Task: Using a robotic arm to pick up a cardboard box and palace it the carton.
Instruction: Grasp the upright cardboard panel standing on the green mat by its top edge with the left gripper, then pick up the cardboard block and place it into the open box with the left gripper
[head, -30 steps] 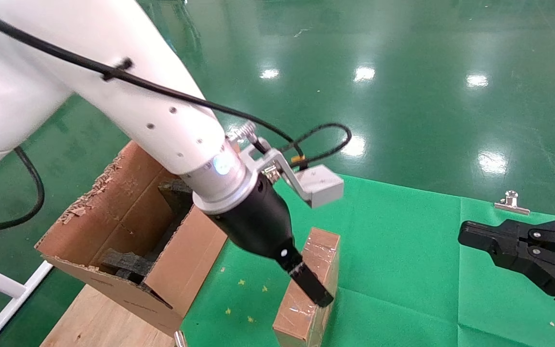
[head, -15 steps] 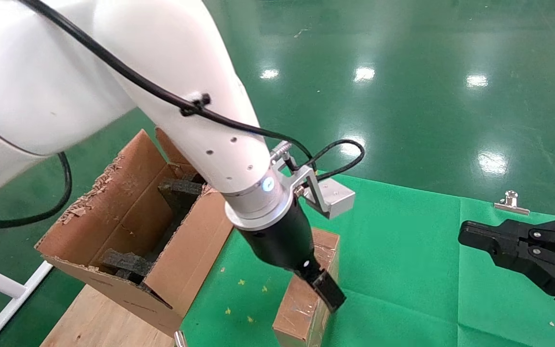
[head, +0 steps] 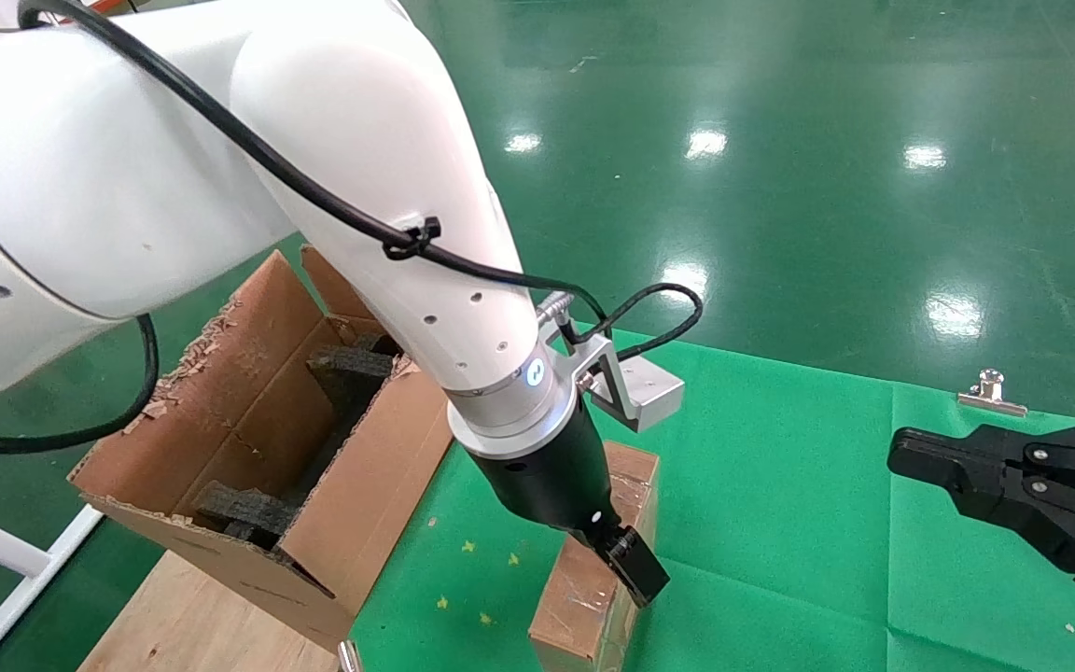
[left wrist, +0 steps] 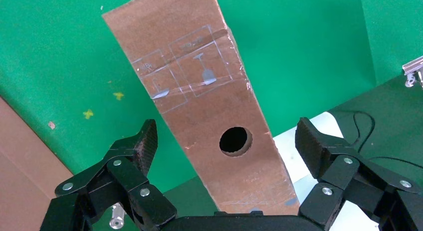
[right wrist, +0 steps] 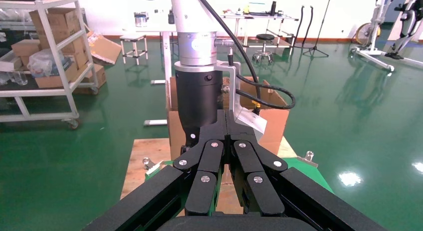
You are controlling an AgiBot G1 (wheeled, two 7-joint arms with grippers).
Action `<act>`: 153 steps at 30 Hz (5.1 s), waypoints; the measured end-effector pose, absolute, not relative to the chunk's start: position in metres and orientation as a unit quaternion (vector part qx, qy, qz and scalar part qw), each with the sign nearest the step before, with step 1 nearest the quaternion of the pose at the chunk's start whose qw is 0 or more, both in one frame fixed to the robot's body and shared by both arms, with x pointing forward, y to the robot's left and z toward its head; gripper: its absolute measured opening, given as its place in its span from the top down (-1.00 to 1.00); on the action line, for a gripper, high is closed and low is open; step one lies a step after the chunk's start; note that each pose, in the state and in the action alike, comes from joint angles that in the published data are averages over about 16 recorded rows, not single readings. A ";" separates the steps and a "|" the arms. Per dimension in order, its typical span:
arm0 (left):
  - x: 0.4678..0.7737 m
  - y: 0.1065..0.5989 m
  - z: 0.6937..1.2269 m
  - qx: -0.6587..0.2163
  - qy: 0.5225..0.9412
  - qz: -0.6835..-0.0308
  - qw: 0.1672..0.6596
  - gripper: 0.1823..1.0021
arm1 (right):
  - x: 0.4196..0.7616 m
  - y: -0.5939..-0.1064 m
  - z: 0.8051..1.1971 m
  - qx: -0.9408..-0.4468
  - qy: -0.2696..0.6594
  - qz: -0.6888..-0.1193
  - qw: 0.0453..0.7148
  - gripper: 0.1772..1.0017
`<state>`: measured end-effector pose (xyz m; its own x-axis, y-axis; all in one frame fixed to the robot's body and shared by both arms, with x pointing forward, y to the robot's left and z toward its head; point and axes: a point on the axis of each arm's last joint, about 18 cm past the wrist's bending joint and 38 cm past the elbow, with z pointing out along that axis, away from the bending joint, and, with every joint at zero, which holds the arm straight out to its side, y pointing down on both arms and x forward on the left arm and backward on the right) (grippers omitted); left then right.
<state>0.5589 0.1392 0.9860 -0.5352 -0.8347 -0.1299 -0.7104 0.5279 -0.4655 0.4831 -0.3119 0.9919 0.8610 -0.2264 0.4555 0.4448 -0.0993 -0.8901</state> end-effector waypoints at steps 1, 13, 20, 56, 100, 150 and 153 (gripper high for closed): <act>0.559 0.139 0.986 -0.451 0.857 -0.181 0.171 -0.99 | 0.483 -0.312 0.992 -0.697 -0.078 -0.252 0.667 0.96; 0.559 0.140 0.986 -0.451 0.857 -0.183 0.170 -0.90 | 0.483 -0.312 0.992 -0.697 -0.078 -0.252 0.667 0.86; 0.559 0.140 0.987 -0.452 0.856 -0.183 0.170 -0.72 | 0.483 -0.312 0.992 -0.697 -0.078 -0.252 0.667 0.66; 0.505 0.308 1.177 -0.374 0.791 -0.278 0.396 0.57 | 0.483 -0.312 0.992 -0.697 -0.078 -0.252 0.667 -0.94; 0.622 0.543 0.995 -0.577 0.712 -0.153 0.370 0.59 | 0.483 -0.312 0.992 -0.697 -0.078 -0.252 0.667 -1.00; 0.634 0.568 0.906 -0.639 0.665 -0.176 0.344 0.65 | 0.483 -0.312 0.992 -0.697 -0.078 -0.252 0.667 -1.00; 0.635 0.568 0.905 -0.640 0.661 -0.181 0.346 0.66 | 0.483 -0.312 0.992 -0.697 -0.078 -0.252 0.667 -1.00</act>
